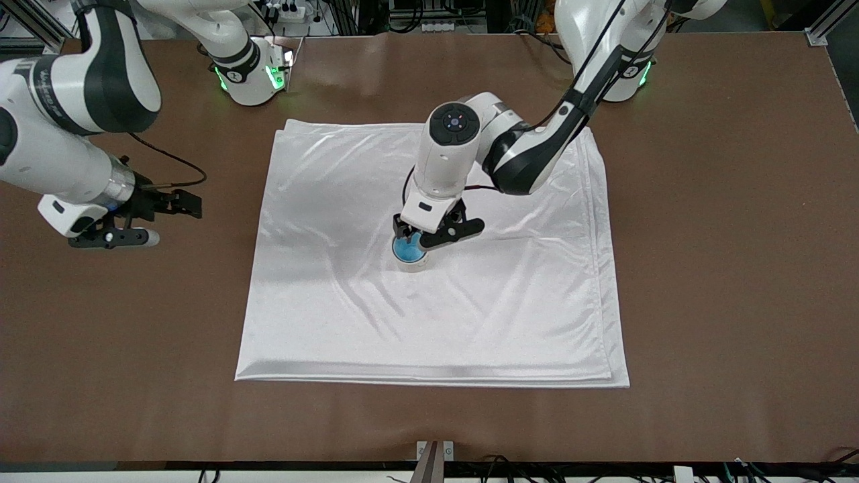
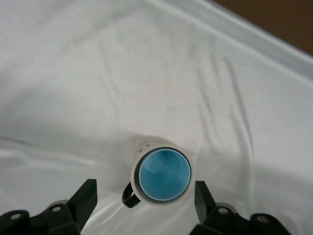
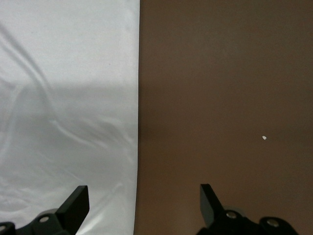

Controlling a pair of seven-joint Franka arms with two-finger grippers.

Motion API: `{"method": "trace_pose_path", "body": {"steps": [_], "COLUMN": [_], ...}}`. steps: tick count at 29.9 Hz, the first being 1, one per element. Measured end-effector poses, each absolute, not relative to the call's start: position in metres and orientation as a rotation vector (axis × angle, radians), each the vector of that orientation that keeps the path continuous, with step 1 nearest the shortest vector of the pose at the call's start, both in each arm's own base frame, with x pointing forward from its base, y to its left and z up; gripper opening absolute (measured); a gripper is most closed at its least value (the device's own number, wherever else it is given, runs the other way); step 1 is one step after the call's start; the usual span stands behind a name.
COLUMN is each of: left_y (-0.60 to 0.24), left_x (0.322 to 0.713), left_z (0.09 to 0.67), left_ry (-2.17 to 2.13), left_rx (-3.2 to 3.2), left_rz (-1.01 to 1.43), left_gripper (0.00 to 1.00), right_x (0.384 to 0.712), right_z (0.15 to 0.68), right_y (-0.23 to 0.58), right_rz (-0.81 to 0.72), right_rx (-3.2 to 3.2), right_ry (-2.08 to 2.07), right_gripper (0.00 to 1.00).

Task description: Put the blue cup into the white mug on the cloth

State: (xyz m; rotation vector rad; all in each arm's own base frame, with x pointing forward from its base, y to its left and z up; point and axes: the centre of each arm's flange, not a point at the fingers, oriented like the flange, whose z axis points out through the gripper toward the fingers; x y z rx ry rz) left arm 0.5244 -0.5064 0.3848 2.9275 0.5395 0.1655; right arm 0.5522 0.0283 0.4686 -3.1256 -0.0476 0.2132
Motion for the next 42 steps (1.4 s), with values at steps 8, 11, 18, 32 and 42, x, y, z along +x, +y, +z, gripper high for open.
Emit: {"method": "trace_pose_path", "body": {"steps": [8, 11, 18, 32, 42], "left_y": [-0.414, -0.367, -0.255, -0.126, -0.091], "left_x": [0.552, 0.561, 0.575, 0.602, 0.594], "left_z": [0.494, 0.527, 0.582, 0.587, 0.554], "left_ry": [0.344, 0.211, 0.125, 0.366, 0.334], "left_rx": [3.089, 3.155, 3.252, 3.107, 3.079], "left_rz": [0.288, 0.279, 0.210, 0.135, 0.154], "left_gripper": [1.00, 1.00, 1.00, 1.00, 1.00], "right_x": [0.536, 0.531, 0.528, 0.529, 0.530], "right_z": [0.492, 0.503, 0.542, 0.636, 0.653], "right_y": [0.021, 0.020, 0.008, -0.008, 0.009], "right_rz": [0.237, 0.246, 0.234, 0.047, -0.016], "right_rx": [-3.122, -3.122, -3.121, -3.127, -3.134], "right_ry": [-0.034, -0.030, 0.002, 0.046, -0.004], "right_gripper": [1.00, 1.00, 1.00, 1.00, 1.00]}}
